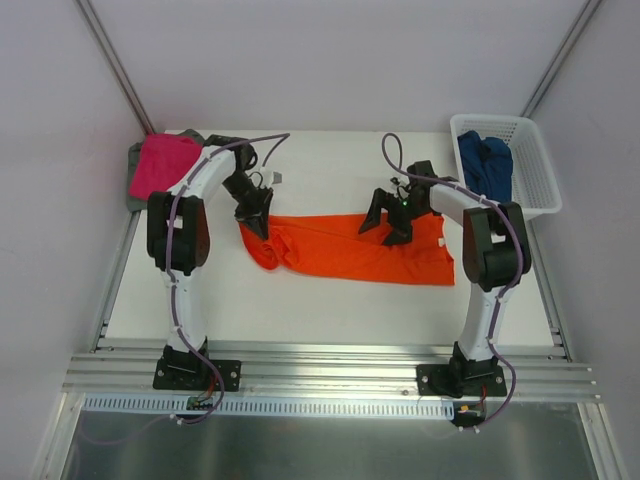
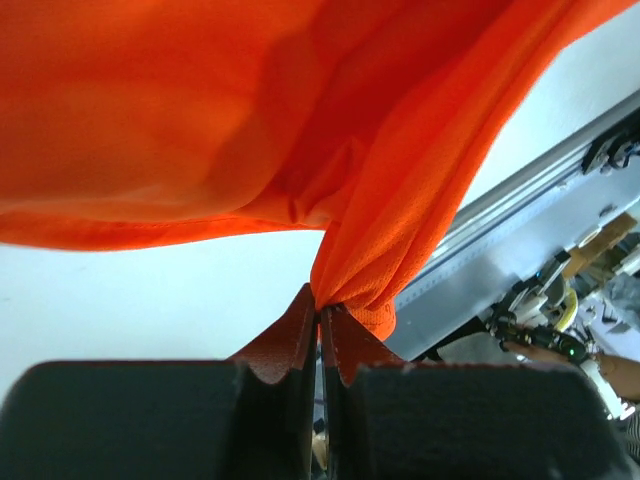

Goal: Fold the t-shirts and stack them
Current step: Fold the tshirt

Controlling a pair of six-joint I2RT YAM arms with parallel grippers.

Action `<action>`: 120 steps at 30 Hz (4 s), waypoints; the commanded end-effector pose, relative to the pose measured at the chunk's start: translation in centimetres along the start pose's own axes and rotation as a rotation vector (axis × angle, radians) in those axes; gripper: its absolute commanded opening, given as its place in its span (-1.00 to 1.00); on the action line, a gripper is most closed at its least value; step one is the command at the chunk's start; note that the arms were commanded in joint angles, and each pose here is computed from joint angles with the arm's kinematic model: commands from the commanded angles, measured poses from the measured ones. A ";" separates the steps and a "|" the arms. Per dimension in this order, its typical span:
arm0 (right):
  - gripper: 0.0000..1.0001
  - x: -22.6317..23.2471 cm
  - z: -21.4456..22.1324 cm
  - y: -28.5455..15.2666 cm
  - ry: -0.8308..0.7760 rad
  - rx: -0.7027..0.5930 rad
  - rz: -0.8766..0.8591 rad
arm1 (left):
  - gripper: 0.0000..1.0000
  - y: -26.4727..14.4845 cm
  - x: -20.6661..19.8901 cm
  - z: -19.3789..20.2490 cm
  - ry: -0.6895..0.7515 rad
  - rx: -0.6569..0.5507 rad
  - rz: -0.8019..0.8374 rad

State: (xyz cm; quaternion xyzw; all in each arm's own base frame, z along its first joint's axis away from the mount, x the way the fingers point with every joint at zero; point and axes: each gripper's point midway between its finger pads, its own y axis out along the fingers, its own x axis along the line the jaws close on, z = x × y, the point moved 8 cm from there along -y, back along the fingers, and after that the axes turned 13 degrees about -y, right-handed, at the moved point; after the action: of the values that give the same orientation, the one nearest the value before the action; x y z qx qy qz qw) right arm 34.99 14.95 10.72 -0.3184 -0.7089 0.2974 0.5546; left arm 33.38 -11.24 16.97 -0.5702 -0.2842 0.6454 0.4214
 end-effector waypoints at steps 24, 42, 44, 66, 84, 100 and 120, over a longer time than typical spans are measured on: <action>0.90 -0.9 2.4 -0.6 0.006 0.040 0.096 | 0.98 -3.3 -0.6 9.9 0.002 0.012 -0.237; 0.91 0.7 0.3 -0.4 -0.034 0.003 0.057 | 0.74 4.3 -2.6 6.5 -0.045 0.283 -0.147; 0.91 0.3 0.0 -0.1 -0.028 0.002 0.063 | 0.72 4.8 -2.5 6.3 -0.055 0.299 -0.140; 0.92 -0.8 -3.6 0.3 -0.010 -0.065 0.065 | 0.77 7.2 -1.9 5.0 -0.076 0.346 -0.191; 0.92 -0.5 -2.4 -0.2 0.009 -0.054 0.062 | -1.00 6.6 -0.8 2.0 -0.066 0.264 -0.265; 0.91 -2.3 -0.3 -0.3 0.028 0.006 0.103 | -1.00 -0.5 4.2 -0.7 -0.039 0.036 -0.484; 0.91 -1.3 0.8 -1.1 0.025 -0.001 0.091 | 0.52 0.3 1.9 1.6 -0.011 0.020 -0.453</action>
State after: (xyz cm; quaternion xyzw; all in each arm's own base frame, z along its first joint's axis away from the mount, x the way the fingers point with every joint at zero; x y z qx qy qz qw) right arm 35.48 13.84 10.82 -0.3406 -0.7041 0.2934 0.5496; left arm 33.17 -8.79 15.48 -0.4846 -0.4253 0.5131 0.5666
